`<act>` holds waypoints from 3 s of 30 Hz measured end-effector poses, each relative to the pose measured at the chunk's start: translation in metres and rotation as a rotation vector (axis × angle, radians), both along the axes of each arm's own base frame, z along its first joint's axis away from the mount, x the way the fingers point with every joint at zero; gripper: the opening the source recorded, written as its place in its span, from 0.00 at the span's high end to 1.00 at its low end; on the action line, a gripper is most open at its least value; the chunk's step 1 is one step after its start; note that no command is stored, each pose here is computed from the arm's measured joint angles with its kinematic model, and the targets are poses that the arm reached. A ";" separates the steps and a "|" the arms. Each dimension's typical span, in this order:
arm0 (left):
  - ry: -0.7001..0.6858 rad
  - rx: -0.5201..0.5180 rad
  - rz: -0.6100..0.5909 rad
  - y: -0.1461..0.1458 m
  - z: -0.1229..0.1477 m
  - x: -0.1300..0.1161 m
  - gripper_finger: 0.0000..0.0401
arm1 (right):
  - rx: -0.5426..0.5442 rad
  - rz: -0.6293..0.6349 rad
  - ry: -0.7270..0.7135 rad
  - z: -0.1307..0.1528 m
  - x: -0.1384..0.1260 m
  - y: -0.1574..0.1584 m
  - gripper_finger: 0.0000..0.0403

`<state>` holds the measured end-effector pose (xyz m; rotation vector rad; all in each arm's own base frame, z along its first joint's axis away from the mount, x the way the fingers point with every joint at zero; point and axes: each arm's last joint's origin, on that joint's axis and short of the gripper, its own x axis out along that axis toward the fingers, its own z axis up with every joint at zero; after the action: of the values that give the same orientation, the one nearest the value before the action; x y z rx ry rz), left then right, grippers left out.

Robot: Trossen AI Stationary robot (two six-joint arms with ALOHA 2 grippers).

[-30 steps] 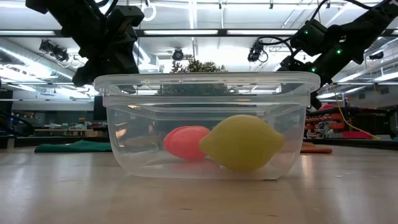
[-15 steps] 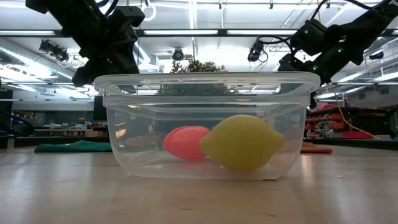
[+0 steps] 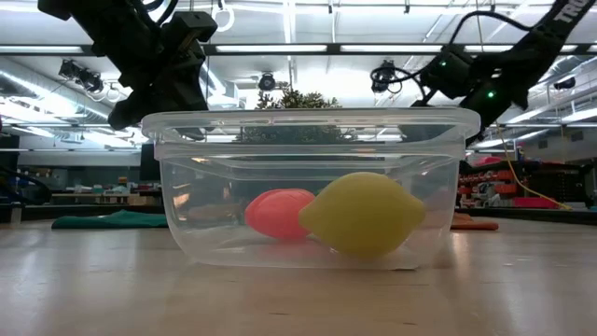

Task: Pick and placing Produce into tupperware
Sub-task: Put the lemon into the transparent bin

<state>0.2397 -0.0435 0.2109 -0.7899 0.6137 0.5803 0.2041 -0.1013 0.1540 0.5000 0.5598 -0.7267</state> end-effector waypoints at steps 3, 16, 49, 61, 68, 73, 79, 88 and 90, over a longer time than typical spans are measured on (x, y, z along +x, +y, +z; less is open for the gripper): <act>0.000 0.000 0.000 0.000 0.000 0.000 0.72 | -0.027 0.044 0.038 -0.002 0.015 0.002 0.19; -0.002 -0.005 0.005 0.000 0.000 0.000 0.73 | -0.169 0.138 0.280 -0.013 0.061 -0.005 0.06; 0.022 -0.064 -0.009 -0.001 -0.002 -0.001 0.73 | -0.169 0.228 0.195 -0.008 0.065 -0.022 0.03; 0.020 -0.072 -0.001 -0.001 -0.002 -0.001 0.73 | -0.147 0.268 0.180 -0.021 0.068 -0.030 0.03; 0.019 -0.082 -0.001 -0.002 -0.002 -0.001 0.73 | -0.109 0.278 0.224 -0.038 0.069 -0.031 0.03; 0.023 -0.098 -0.012 -0.002 -0.002 -0.001 0.73 | -0.104 0.281 0.207 -0.043 0.073 -0.032 0.05; 0.022 -0.111 -0.007 -0.002 -0.002 -0.001 0.73 | -0.118 0.271 0.181 -0.037 0.072 -0.033 0.09; 0.022 -0.111 -0.007 -0.002 -0.002 -0.001 0.73 | -0.123 0.253 0.180 -0.036 0.070 -0.037 0.11; 0.022 -0.111 -0.007 -0.002 -0.002 -0.002 0.73 | -0.126 0.248 0.175 -0.035 0.070 -0.038 0.11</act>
<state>0.2382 -0.0456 0.2088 -0.8860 0.6730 0.5528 0.2742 -0.1395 0.1185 0.2452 0.7203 -0.5669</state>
